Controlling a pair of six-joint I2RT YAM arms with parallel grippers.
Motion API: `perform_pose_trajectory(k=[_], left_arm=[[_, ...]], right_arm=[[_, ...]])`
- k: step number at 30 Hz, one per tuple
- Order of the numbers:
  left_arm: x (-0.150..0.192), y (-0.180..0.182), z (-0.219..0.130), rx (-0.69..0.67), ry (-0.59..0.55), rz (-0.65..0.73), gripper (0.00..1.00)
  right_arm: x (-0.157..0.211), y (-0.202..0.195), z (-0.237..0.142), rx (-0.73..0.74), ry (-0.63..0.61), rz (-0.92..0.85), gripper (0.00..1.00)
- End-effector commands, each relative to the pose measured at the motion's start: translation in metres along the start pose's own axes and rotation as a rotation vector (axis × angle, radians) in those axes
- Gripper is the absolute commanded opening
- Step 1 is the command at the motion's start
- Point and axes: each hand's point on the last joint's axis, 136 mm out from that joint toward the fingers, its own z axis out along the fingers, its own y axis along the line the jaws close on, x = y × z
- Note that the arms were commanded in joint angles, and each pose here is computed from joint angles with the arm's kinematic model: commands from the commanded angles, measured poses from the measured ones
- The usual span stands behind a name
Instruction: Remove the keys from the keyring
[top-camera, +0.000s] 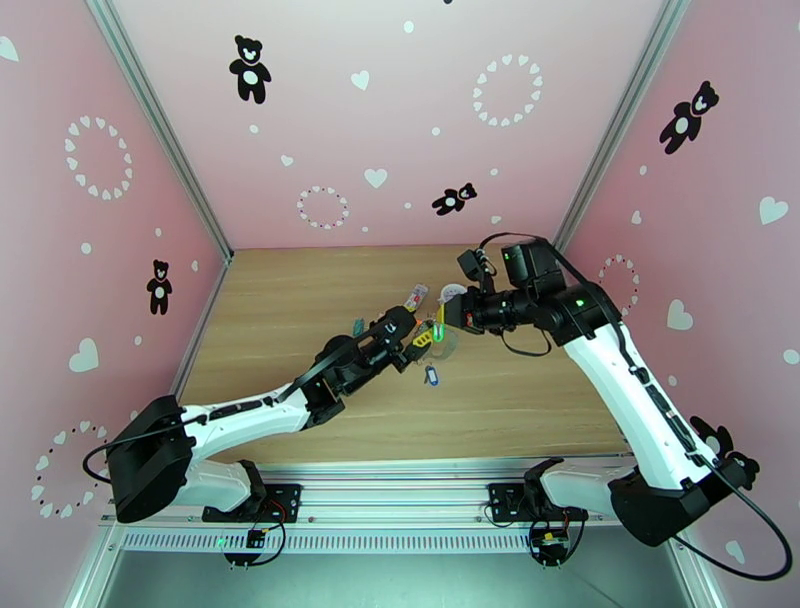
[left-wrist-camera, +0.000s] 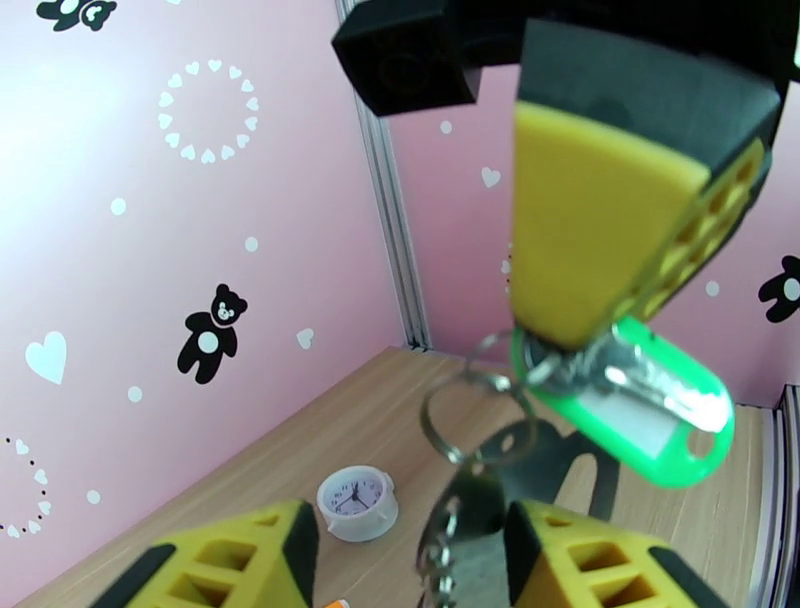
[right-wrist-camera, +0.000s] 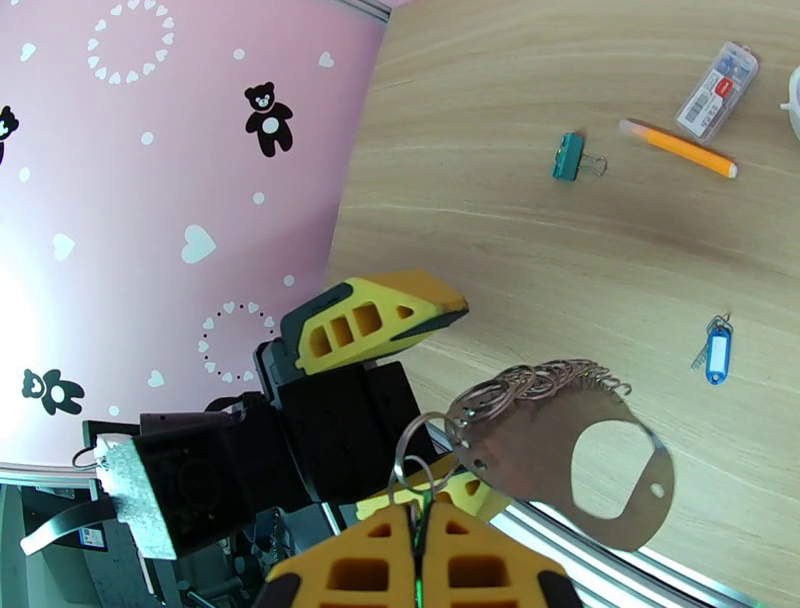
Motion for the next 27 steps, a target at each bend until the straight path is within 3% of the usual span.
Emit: perform_pose_trajectory(k=[1,17,22,27], left_arm=[[-0.021,0.003,0.005,-0.022,-0.065,0.019,0.52],[-0.025,0.005,-0.003,-0.023,-0.071,0.062,0.36],[-0.024,0.005,-0.006,-0.015,-0.064,0.072,0.25],[-0.026,0.000,-0.009,0.026,-0.061,0.073,0.21]], right_arm=[[0.002,0.012,-0.006,-0.051,-0.016,-0.008,0.00],[0.006,0.011,-0.008,-0.044,-0.015,-0.012,0.00],[0.004,0.012,-0.009,-0.044,-0.021,-0.015,0.00],[0.002,0.015,-0.010,-0.055,-0.026,-0.016,0.00]])
